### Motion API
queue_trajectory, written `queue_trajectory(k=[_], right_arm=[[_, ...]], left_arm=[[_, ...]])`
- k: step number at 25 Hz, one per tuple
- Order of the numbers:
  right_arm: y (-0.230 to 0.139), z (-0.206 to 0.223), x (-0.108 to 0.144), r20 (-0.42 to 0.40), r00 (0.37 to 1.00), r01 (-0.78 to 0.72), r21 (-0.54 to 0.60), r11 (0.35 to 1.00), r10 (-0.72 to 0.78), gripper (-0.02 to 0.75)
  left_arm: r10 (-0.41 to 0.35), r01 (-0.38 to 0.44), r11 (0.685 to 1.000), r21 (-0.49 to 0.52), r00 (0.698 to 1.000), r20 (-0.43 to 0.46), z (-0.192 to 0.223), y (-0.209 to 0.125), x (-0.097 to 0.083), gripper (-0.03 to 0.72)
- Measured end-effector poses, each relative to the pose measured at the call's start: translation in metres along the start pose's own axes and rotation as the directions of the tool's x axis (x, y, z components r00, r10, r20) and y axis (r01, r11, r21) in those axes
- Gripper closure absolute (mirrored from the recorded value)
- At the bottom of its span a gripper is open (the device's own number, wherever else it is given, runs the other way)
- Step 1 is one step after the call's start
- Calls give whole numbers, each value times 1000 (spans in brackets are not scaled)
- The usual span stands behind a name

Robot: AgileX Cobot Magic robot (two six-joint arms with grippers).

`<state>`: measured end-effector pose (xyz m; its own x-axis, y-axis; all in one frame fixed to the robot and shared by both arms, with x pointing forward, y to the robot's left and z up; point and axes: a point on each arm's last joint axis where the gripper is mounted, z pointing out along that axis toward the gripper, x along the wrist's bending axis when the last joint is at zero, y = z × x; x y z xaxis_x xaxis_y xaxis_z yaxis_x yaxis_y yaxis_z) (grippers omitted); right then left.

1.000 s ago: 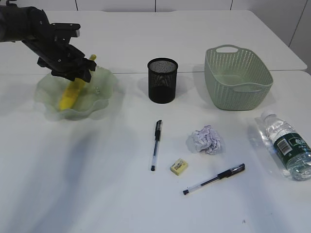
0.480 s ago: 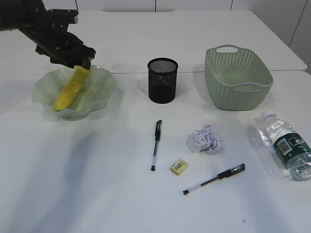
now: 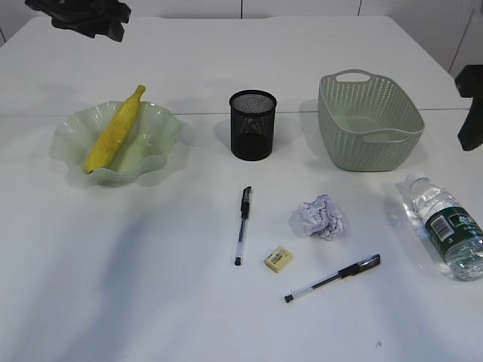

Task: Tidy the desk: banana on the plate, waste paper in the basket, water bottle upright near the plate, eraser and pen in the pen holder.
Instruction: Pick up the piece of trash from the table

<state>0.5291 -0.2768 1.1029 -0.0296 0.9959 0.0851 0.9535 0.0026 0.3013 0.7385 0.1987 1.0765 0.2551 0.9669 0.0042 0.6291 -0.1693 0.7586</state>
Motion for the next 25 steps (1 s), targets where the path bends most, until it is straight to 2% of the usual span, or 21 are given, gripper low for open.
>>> queue_trajectory(k=[8,10,13,15,17,25], right_arm=[[13,30,14,-172,985,6,38,999,1,395],[16,40,17,-209,978,-12,65,998,26,370],[20,55,21,-255,966,-19,97,995,43,288],[22,65,27,-268,963,-7,111,994,37,232],[24,76,35,-278,961,28,110,993,4,208],[29,110,79,-306,935,209,58,976,-182,191]], left_arm=[[10,-10,1000,6,1000,2,-33,20,-1,331],[12,-12,1000,10,1000,3,-39,23,-1,331],[13,-13,1000,18,1000,4,-42,24,-1,331],[13,-13,1000,21,1000,4,-44,24,-1,331],[13,-13,1000,20,1000,4,-46,25,-1,331],[12,-13,998,54,1000,10,-51,24,-2,331]])
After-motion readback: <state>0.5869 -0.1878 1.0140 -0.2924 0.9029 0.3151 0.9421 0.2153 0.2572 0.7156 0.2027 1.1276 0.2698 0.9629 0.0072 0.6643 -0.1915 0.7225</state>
